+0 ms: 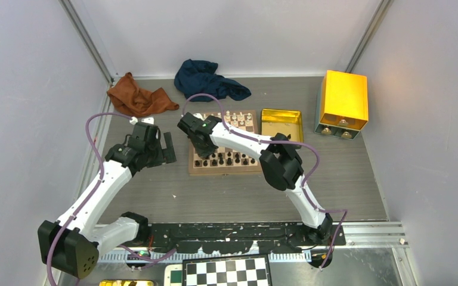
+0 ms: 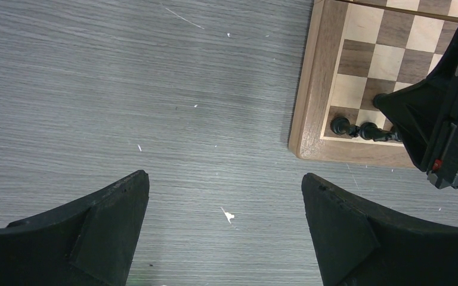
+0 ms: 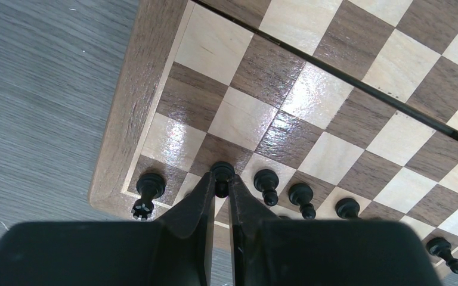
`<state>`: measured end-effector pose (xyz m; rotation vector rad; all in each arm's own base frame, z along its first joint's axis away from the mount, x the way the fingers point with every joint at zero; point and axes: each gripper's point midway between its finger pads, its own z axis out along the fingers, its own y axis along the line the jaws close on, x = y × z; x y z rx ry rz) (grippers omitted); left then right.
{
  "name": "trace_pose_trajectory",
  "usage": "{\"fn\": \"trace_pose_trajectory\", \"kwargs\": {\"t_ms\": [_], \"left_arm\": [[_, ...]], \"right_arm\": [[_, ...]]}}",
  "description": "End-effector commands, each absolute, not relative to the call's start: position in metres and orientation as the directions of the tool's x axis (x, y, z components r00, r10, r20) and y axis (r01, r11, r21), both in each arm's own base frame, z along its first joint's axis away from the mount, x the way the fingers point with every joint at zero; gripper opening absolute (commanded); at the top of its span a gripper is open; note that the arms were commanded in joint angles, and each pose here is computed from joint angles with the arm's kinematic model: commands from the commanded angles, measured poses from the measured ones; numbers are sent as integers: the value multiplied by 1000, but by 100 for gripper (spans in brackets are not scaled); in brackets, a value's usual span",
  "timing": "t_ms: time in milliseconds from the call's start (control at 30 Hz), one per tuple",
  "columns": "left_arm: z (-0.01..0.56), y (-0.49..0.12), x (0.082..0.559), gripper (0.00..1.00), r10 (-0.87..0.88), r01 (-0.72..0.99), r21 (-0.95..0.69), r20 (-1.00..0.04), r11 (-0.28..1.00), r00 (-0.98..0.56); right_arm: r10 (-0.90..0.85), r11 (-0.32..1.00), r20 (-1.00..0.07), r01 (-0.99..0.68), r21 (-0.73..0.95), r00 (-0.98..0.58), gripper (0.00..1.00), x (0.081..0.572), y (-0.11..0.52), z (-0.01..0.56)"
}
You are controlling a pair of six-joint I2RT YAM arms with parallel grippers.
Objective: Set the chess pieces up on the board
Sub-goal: Place the chess piece on the chessboard.
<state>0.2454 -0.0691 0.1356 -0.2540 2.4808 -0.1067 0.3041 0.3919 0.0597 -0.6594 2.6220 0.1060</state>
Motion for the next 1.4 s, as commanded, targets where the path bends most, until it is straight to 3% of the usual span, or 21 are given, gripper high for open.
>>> {"fn": "trace_pose_trajectory", "kwargs": {"t_ms": [0, 600, 700, 933, 1367], "left_arm": [[139, -68, 252, 100, -213, -159, -143, -609, 977, -764], [138, -68, 252, 100, -214, -158, -145, -606, 977, -766], [139, -69, 252, 100, -215, -156, -149, -606, 976, -766], [138, -69, 252, 100, -215, -155, -151, -605, 976, -767], [141, -70, 253, 100, -215, -153, -154, -608, 976, -764]], "right_arm": [[-427, 875, -477, -485, -3, -768, 1, 311, 407, 78], [-430, 875, -467, -484, -5, -773, 1, 309, 405, 72], [-433, 874, -466, -486, -7, -772, 6, 309, 405, 72], [-431, 872, -473, -489, -1, -768, 29, 309, 405, 76], [-418, 870, -515, -494, 11, -748, 30, 313, 408, 99]]}}
